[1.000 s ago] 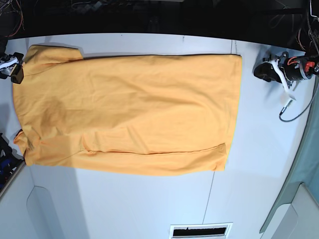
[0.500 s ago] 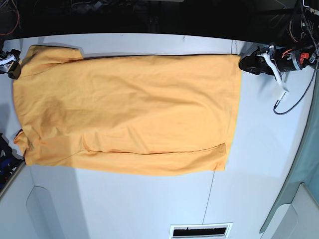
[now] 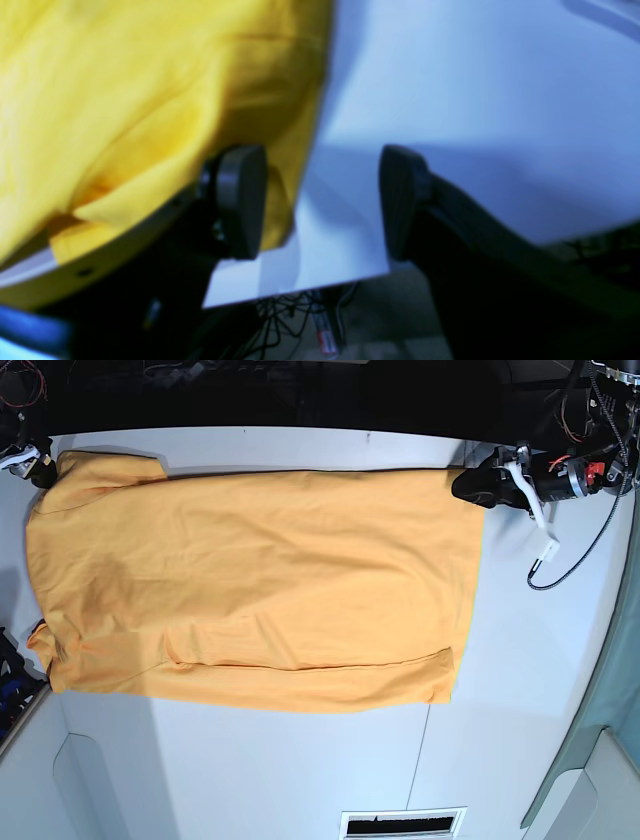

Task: Layout the t-shirt on the table in an organized manner, then fold the t-shirt properly
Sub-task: 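Grasp the shirt's two hem corners with the left and right grippers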

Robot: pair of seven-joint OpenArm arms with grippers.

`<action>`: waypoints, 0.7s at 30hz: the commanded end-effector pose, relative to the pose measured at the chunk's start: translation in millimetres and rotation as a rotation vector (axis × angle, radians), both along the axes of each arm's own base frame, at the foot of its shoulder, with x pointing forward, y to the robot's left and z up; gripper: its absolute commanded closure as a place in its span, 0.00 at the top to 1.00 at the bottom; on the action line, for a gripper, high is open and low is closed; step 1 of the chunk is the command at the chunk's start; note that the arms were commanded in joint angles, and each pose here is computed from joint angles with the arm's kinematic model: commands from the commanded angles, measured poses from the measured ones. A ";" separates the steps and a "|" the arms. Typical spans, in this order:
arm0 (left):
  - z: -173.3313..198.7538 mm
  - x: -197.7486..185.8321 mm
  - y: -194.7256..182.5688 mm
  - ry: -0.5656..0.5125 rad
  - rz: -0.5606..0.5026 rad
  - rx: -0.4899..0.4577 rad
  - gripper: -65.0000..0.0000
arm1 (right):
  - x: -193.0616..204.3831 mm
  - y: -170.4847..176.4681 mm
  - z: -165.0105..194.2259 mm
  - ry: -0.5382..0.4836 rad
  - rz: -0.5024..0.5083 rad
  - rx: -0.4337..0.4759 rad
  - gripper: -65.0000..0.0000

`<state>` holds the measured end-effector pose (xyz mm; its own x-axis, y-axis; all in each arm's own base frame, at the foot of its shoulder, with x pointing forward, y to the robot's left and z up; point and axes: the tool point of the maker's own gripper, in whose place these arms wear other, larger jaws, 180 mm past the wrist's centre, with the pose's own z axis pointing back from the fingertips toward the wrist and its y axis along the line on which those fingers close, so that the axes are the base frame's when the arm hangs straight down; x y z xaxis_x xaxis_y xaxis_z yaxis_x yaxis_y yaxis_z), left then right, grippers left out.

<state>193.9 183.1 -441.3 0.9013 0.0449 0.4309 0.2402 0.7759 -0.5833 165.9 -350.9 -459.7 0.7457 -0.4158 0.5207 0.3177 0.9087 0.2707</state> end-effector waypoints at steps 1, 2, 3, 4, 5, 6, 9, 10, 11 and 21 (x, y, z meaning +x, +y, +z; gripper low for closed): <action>7.2 6.8 -1.0 -0.034 0.002 -0.013 0.49 | 6.3 -3.2 6.3 -0.014 0.025 -0.016 0.55; 4.8 4.7 -5.3 -0.029 0.002 -0.018 0.49 | 7.3 2.8 3.8 -0.008 0.043 -0.009 0.55; 2.8 3.6 -9.1 -0.026 0.002 -0.020 0.49 | 8.3 9.3 1.1 -0.001 0.063 -0.002 0.55; 0.3 1.9 -12.1 -0.021 -0.001 -0.019 0.49 | 9.3 15.5 -1.3 0.005 0.083 0.004 0.55; -1.7 0.6 -14.2 -0.018 -0.003 -0.015 0.49 | 10.2 21.4 -3.3 0.009 0.099 0.011 0.55; -3.8 -0.6 -16.0 -0.015 -0.007 -0.010 0.49 | 10.6 26.1 -5.2 0.014 0.113 0.016 0.55; -8.2 0.1 -12.6 -0.024 -0.012 0.029 0.44 | 11.2 32.2 -7.2 0.018 0.128 0.023 0.37; -9.0 1.7 -9.4 -0.035 -0.011 0.048 0.35 | 12.2 31.9 -6.2 0.014 0.129 0.020 0.23; -9.1 3.6 -5.3 -0.046 -0.009 0.066 0.24 | 13.8 30.8 -3.9 0.007 0.130 0.015 0.07; 35.6 21.0 30.4 -0.185 -0.133 0.231 0.00 | 27.5 -2.6 64.9 -0.119 0.059 -0.012 0.00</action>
<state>209.2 212.7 -414.0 0.8162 -0.1893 0.5459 0.4200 0.8432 -0.3356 187.9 -345.9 -406.2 0.7177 -0.3863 0.5793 0.2458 0.9190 0.3083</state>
